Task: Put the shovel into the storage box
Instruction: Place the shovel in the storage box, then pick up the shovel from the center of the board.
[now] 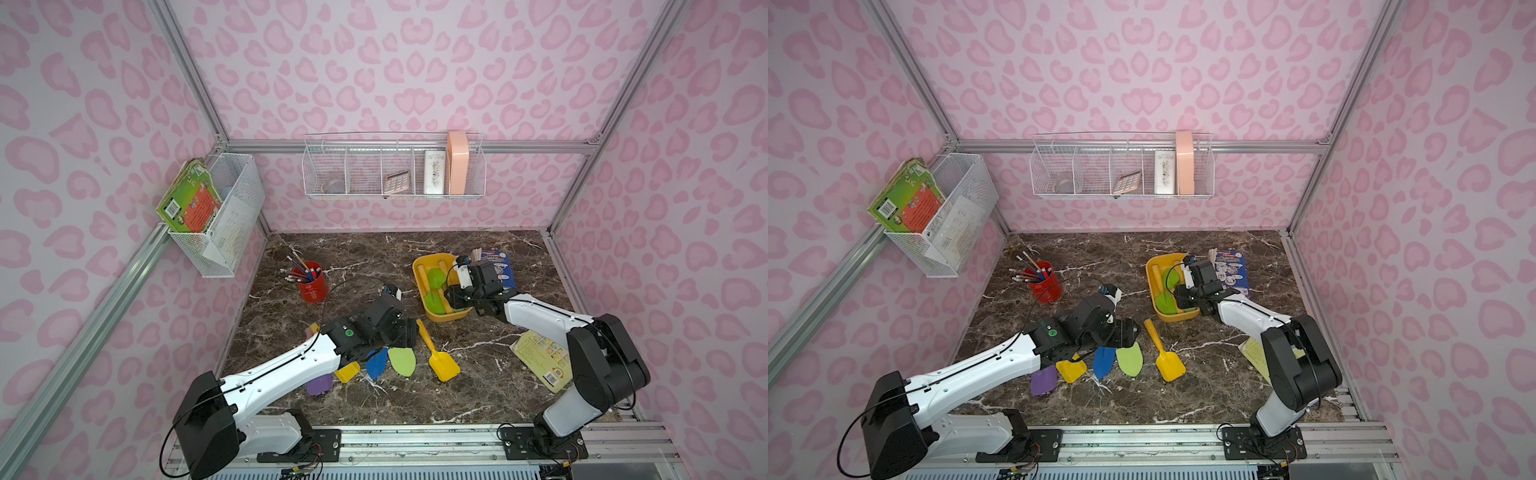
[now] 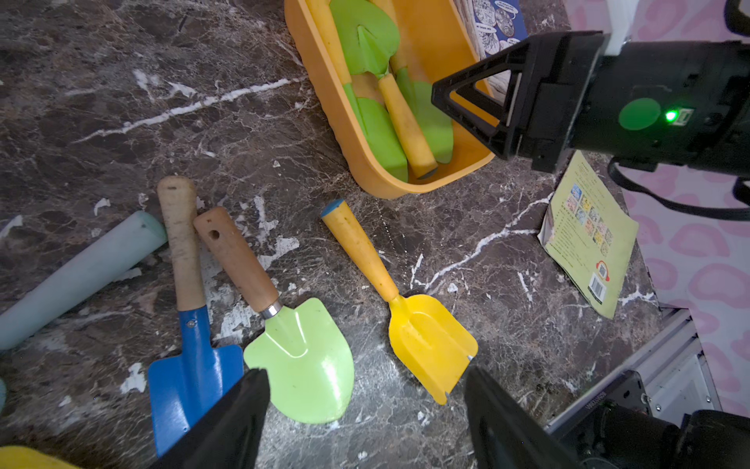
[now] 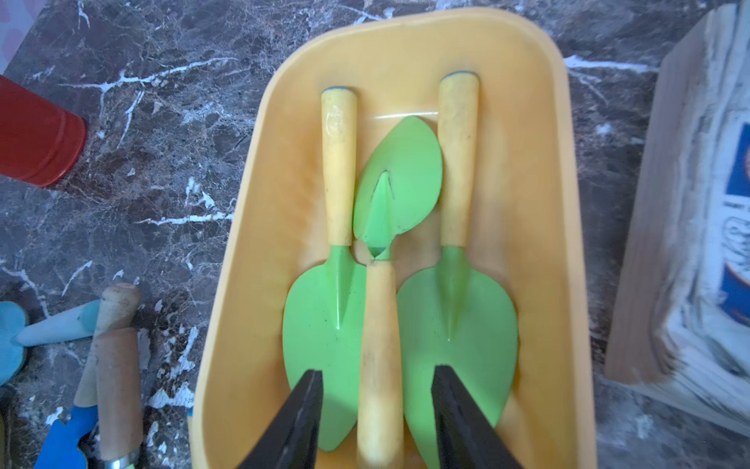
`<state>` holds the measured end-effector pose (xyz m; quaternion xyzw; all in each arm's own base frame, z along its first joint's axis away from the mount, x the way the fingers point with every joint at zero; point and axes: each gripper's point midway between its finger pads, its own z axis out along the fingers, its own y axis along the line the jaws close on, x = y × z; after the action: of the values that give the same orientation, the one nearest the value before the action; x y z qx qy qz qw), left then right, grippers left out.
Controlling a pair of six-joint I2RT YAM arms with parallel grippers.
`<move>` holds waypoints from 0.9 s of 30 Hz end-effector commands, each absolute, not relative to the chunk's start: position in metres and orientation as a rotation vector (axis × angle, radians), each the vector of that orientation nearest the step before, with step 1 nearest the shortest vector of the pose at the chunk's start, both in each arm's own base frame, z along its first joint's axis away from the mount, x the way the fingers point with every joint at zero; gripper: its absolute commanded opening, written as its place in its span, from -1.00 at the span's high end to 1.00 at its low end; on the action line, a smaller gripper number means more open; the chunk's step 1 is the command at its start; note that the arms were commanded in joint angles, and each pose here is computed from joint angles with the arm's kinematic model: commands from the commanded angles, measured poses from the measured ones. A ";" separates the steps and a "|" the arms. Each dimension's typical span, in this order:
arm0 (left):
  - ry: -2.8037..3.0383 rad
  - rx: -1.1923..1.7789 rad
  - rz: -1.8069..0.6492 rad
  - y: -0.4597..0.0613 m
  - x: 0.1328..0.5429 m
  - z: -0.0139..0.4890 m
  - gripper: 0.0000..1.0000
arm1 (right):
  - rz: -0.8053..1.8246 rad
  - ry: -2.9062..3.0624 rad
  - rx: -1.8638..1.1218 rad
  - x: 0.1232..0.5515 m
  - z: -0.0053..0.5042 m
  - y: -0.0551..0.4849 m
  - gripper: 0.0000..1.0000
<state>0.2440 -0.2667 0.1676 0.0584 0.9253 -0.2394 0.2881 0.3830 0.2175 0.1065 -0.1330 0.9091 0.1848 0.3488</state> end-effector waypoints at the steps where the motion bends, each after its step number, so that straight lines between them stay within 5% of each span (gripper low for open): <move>1: 2.473 0.129 -0.614 -0.260 0.244 0.171 -0.62 | 0.490 2.331 -0.342 0.377 0.121 0.220 0.06; 19: 2.536 0.021 -0.484 -0.220 0.226 0.152 -0.41 | 0.638 2.263 -0.547 0.282 0.152 0.264 -0.09; 27: 2.551 -0.013 -0.469 -0.203 0.214 0.150 -0.39 | 0.628 2.335 -0.628 0.248 0.124 0.281 -0.10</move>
<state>0.2186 -0.2107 0.1532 0.0044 0.9429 -0.1838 0.2776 0.2556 0.2813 0.1382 -0.2422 0.8753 0.2522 0.3341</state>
